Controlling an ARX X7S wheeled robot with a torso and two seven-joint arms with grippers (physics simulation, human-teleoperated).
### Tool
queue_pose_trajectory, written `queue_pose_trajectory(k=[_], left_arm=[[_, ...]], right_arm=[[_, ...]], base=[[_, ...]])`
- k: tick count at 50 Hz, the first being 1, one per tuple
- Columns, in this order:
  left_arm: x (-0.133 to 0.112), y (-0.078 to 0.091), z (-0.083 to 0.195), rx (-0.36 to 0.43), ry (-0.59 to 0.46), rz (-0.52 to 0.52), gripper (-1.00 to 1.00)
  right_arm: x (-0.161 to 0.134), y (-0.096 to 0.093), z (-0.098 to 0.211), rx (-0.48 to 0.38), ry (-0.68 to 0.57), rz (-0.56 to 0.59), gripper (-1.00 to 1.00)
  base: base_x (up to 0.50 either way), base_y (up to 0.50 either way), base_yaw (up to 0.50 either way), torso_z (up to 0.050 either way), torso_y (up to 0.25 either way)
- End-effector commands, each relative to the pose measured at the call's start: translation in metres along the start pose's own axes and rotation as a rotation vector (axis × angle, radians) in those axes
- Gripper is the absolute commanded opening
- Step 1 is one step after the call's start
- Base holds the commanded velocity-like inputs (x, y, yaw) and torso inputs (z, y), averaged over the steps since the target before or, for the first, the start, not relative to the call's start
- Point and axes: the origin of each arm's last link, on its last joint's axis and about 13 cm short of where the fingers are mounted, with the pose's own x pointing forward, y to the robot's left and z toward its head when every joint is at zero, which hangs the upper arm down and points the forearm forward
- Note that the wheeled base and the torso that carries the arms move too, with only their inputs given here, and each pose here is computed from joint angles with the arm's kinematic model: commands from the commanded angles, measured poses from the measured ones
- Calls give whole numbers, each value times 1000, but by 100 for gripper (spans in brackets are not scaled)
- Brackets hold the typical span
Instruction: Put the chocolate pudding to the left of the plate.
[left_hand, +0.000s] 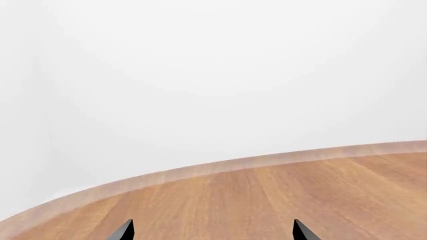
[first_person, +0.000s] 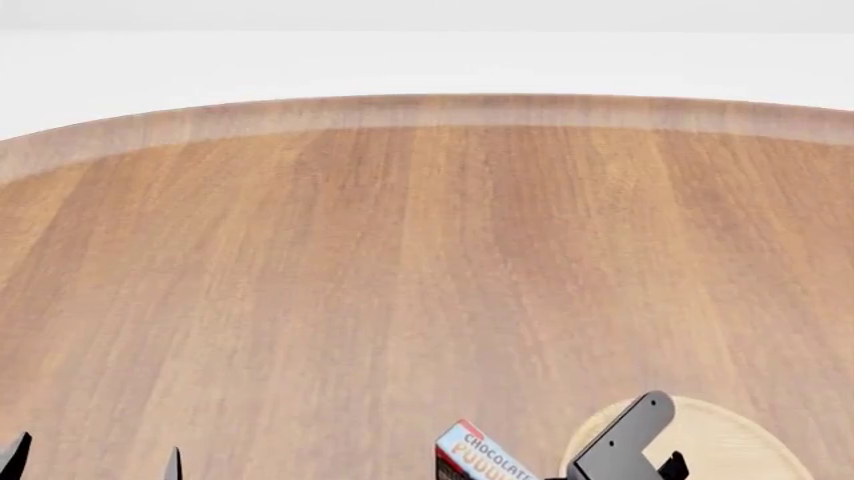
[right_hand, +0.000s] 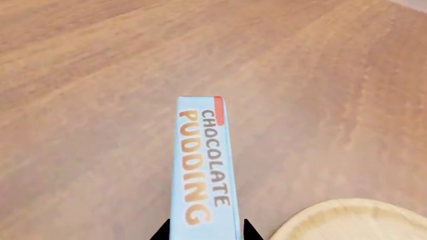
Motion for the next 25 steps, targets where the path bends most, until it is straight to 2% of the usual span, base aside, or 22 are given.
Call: queue_pose_trajectory(k=[1,25], left_arm=[[0,0,0,1,0,0,100],[0,0,-1,1,0,-2,100]], right_arm=[[4,-2,-5,-5,7,-2,-100],[10,0,-18,2,45,-8,-100]], base=[[0,0,0,0,0],[0,0,0,0,0]])
